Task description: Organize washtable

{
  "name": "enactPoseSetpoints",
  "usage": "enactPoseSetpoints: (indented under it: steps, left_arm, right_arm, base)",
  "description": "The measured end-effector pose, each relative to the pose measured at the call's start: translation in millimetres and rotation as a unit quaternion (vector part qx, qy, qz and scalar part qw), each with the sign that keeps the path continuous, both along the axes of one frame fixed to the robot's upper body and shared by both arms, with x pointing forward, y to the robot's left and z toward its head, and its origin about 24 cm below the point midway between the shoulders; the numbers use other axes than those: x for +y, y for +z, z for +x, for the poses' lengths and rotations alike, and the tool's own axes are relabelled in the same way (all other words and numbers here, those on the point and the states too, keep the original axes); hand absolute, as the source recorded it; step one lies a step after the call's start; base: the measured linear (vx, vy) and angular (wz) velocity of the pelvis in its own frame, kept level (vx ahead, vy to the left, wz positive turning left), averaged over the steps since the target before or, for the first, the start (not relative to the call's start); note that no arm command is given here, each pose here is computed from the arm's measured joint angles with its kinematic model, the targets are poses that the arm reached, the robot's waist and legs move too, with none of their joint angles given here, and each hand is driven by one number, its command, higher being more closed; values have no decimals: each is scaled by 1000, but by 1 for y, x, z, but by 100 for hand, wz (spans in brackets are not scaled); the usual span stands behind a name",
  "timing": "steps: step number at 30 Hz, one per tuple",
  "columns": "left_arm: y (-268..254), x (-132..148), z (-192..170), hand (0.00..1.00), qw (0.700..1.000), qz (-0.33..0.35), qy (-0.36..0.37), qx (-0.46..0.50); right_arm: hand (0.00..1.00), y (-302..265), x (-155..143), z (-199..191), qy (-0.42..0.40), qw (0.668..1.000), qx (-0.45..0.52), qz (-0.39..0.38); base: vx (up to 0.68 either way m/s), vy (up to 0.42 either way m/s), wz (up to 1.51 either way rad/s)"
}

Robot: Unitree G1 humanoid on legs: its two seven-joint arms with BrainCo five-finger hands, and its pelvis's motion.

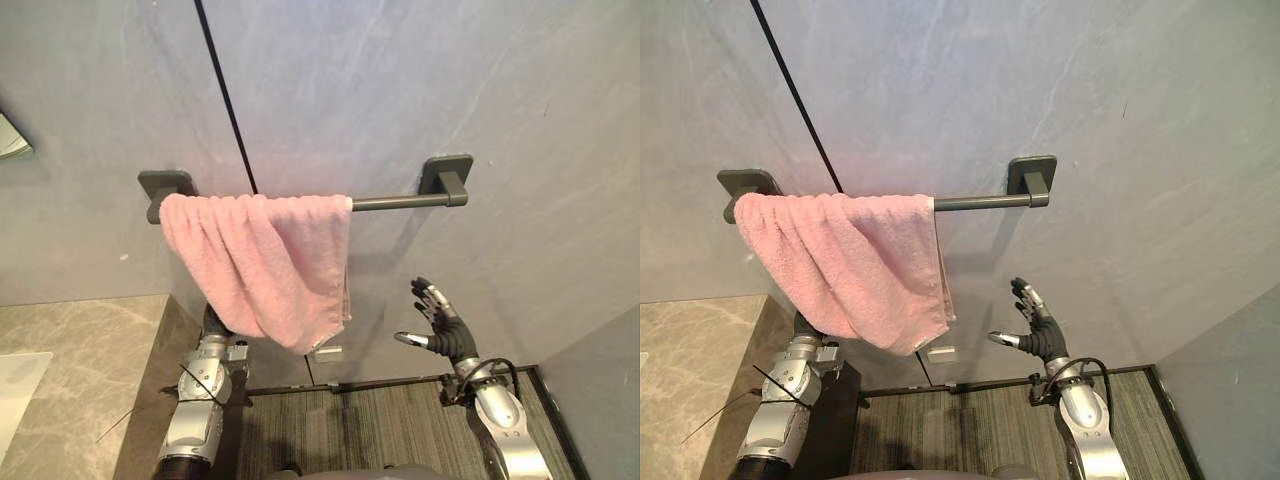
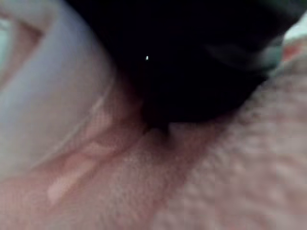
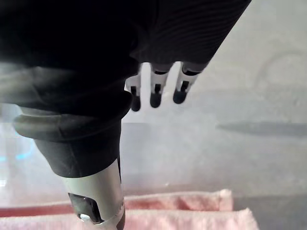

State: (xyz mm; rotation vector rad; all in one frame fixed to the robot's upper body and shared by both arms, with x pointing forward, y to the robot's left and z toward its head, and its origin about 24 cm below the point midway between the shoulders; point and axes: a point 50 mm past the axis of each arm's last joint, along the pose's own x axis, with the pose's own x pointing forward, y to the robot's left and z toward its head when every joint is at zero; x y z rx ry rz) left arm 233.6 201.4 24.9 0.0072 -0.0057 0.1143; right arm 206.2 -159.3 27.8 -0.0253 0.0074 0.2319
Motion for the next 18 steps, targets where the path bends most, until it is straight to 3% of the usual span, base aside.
enactPoseSetpoints:
  steps: [7, 18]
  left_arm:
    - [4, -9, 6, 100, 1000, -14, -9, -13]
    - [0, -28, 6, 100, 998, -37, -41, -4]
  right_arm:
    - [0, 10, 27, 13, 62, 998, -24, 9]
    - [0, -8, 49, 23, 116, 993, 16, -4]
  base:
    - [-19, -5, 3]
    - [-9, -11, 5]
